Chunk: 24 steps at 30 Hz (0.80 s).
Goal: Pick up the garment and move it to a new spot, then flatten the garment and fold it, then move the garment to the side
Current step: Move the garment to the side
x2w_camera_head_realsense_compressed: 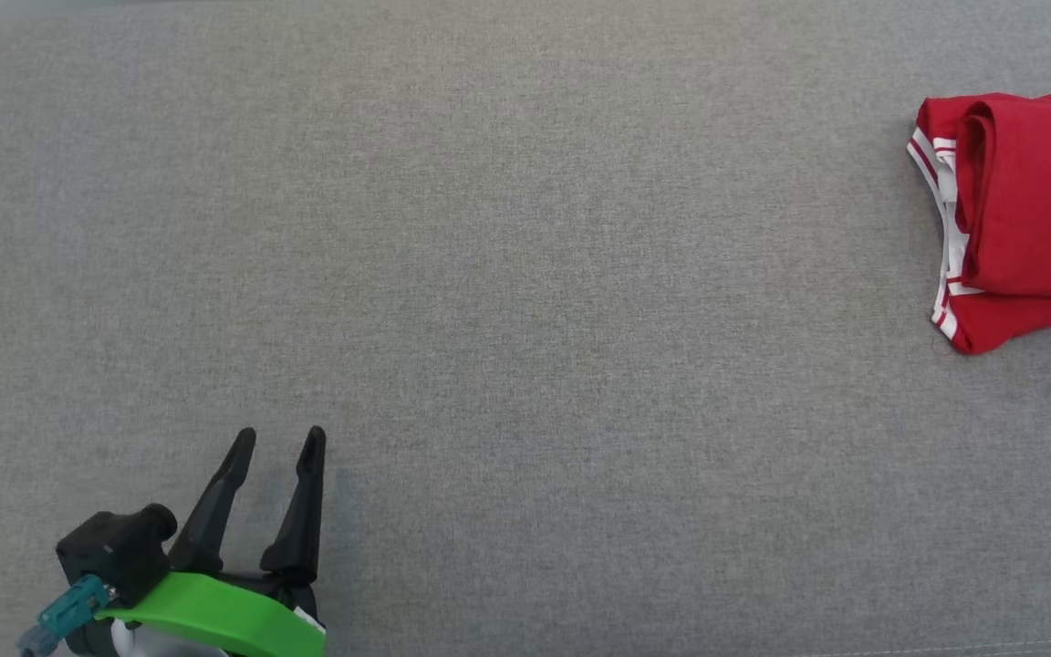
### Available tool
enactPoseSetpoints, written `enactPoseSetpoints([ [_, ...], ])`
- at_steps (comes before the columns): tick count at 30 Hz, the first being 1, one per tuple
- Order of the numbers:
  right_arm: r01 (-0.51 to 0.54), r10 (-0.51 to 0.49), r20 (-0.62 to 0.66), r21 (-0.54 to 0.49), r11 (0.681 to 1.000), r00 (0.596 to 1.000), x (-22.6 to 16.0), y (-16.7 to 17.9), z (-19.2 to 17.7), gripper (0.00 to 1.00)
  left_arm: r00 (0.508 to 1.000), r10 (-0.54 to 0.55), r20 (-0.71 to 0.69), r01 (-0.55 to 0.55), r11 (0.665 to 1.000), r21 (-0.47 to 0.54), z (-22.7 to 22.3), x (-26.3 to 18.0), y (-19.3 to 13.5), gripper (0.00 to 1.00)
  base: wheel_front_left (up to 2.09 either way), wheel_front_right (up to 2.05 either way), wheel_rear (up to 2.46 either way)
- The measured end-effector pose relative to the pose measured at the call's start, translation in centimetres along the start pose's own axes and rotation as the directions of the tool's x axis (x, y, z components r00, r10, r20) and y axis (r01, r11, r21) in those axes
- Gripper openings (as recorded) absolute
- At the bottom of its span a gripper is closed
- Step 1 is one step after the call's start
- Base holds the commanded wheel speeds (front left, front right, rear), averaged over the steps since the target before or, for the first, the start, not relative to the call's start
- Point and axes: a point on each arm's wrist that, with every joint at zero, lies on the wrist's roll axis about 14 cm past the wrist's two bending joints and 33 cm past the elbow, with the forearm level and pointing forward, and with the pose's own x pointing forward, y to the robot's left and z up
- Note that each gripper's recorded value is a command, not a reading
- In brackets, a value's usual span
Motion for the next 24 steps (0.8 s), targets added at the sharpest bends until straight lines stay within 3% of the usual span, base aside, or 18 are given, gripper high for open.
enactPoseSetpoints([
  [11,-0.191,0.2,0.168,-0.069,0.979,0.965,-3.1,5.1,4.6,1.0,0.99,-0.106,0.091,0.107,0.994,0.003,1.8,0.7,-4.0,1.0,0.0,0.0,0.0],
  [16,-0.264,0.274,0.28,-0.074,0.962,0.92,-5.2,7.9,6.9,1.0,0.973,-0.169,0.157,0.165,0.985,0.043,3.5,0.8,-5.9,1.0,0.0,0.0,0.0],
  [24,-0.398,0.392,0.427,-0.078,0.914,0.815,-9.5,13.5,8.1,1.0,0.954,-0.148,0.261,0.144,0.989,0.033,5.6,0.0,-6.0,1.0,0.0,0.0,0.0],
])
